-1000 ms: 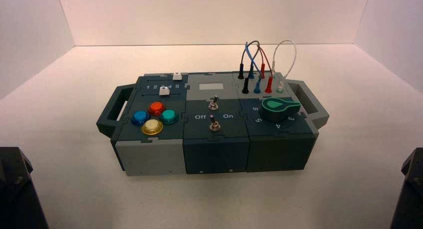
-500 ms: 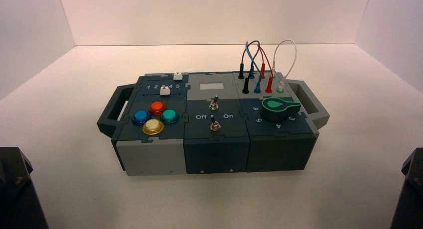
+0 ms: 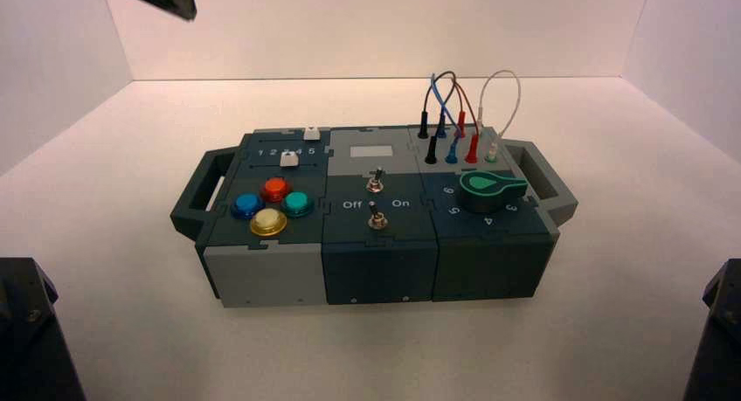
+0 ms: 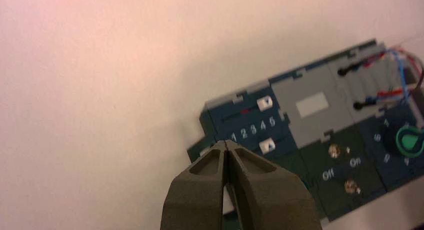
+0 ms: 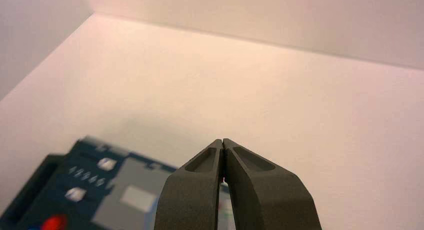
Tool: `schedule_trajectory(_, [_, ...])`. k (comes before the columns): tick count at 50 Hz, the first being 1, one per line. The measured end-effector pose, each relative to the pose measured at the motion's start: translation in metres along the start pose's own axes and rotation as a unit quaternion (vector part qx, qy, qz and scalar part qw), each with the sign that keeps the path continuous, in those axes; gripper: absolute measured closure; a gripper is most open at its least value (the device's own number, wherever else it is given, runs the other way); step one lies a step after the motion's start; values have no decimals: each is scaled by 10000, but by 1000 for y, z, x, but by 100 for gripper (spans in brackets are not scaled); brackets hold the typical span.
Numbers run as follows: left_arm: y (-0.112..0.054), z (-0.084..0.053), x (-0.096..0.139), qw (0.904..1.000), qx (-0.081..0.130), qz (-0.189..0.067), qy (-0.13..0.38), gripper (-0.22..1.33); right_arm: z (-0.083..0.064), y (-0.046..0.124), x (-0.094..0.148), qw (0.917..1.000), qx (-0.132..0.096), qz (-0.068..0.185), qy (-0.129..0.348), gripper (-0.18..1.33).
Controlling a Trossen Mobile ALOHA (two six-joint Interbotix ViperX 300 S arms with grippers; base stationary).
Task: Move the top slider to position 3.
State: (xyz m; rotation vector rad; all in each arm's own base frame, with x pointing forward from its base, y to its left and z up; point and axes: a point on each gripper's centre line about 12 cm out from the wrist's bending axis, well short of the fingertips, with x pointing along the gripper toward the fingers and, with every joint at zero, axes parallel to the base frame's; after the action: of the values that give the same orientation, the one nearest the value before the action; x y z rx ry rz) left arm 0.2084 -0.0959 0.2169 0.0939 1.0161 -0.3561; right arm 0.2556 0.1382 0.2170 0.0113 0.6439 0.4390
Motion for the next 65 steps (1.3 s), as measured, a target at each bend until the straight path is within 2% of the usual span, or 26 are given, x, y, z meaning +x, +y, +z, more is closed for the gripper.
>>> schedule_trajectory(11, [-1, -9, 10, 9998, -4, -9, 218, 128, 2, 24, 27, 9986, -82, 257, 450, 130])
schedule_trajectory(18, [-1, -12, 18, 9995, -18, -3, 302, 128, -3, 42, 59, 9944, -123, 383, 981, 130])
schedule_trajectory(28, [0, -16, 33, 9983, -29, 33, 583, 128, -14, 53, 99, 9862, -81, 398, 1605, 130])
schedule_trajectory(37, [1, -19, 43, 9969, -38, 54, 789, 128, -19, 62, 120, 9809, -140, 435, 1889, 130])
schedule_trajectory(40, [1, -19, 44, 9969, -38, 55, 789, 128, -19, 65, 124, 9797, -152, 449, 1946, 130])
schedule_trajectory(55, [1, -18, 46, 9970, -39, 55, 766, 128, -39, 98, 138, 9663, -354, 678, 2459, 130])
schedule_trajectory(65, [0, -18, 47, 9969, -54, 54, 789, 128, -47, 100, 141, 9627, -270, 684, 2602, 130])
